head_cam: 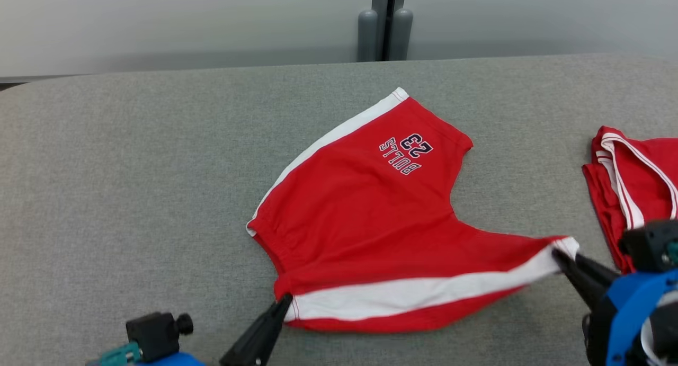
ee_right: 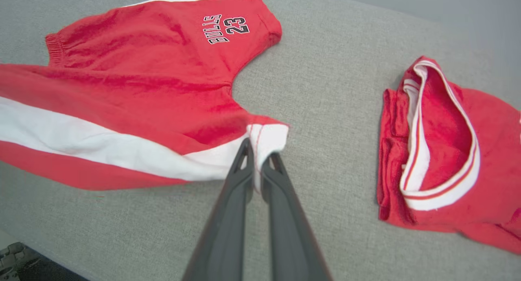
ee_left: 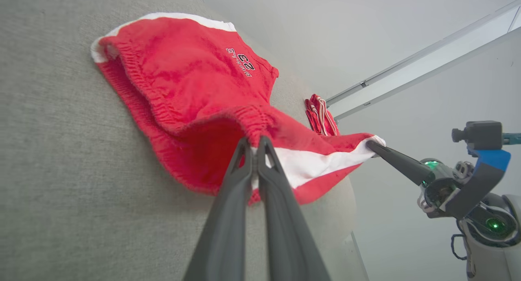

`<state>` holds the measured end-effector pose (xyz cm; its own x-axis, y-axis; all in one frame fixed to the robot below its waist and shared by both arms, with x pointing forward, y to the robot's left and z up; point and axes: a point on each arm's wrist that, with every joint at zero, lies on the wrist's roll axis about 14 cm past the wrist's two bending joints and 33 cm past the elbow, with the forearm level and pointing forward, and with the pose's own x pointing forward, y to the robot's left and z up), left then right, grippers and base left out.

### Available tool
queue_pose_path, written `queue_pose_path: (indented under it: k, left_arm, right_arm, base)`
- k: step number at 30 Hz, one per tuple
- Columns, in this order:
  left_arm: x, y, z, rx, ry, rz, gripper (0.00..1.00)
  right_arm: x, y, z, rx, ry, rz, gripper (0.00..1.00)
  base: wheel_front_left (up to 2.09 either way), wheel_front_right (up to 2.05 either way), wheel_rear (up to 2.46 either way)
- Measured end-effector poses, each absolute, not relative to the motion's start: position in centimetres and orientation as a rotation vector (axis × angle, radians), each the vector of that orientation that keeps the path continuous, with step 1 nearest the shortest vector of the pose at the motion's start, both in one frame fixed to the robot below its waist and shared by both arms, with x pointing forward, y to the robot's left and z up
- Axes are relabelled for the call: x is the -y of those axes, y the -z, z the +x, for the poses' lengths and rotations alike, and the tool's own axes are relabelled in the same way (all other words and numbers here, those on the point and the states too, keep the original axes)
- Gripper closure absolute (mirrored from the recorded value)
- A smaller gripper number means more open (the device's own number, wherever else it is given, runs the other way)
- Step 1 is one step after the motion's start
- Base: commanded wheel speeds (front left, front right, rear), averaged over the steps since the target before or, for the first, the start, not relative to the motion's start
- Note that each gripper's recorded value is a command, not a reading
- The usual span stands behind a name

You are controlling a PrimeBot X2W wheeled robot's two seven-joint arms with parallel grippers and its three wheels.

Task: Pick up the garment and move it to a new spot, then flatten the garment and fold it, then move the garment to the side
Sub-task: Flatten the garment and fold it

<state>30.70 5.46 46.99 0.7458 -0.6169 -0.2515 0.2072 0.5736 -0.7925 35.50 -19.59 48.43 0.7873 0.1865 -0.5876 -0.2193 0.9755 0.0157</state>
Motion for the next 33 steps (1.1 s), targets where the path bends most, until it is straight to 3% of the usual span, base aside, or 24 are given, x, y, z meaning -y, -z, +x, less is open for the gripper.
queue_pose_path:
  k: [7, 19, 30, 31, 32, 33]
  left_arm:
    - [-7.1, -47.8, 36.2, -0.344, 0.439, -0.867, 1.00]
    - [-9.0, -43.7, 42.0, -0.287, 0.252, -0.865, 1.00]
    - [-10.1, -41.1, 44.2, -0.294, 0.141, -0.861, 1.00]
    - [-10.3, -40.9, 44.3, -0.296, 0.134, -0.857, 0.89]
    - [-10.3, -40.8, 44.4, -0.296, 0.129, -0.858, 0.60]
    - [-10.4, -40.7, 44.4, -0.298, 0.123, -0.860, 0.48]
  right_arm:
    - [17.4, -49.9, 42.3, -0.523, -0.312, -0.122, 1.00]
    - [13.9, -49.5, 54.4, -0.454, -0.382, -0.227, 1.00]
    - [10.9, -45.0, 60.3, -0.482, -0.416, -0.233, 1.00]
    - [10.7, -44.7, 60.6, -0.485, -0.417, -0.229, 1.00]
    - [10.4, -44.3, 60.9, -0.490, -0.420, -0.225, 0.65]
    - [10.1, -44.0, 61.1, -0.488, -0.425, -0.223, 0.00]
  base:
    - [0.00, 0.00, 0.00]
    - [0.00, 0.00, 0.00]
    - [0.00, 0.00, 0.00]
    - [0.00, 0.00, 0.00]
    - [0.00, 0.00, 0.00]
    - [0.00, 0.00, 0.00]
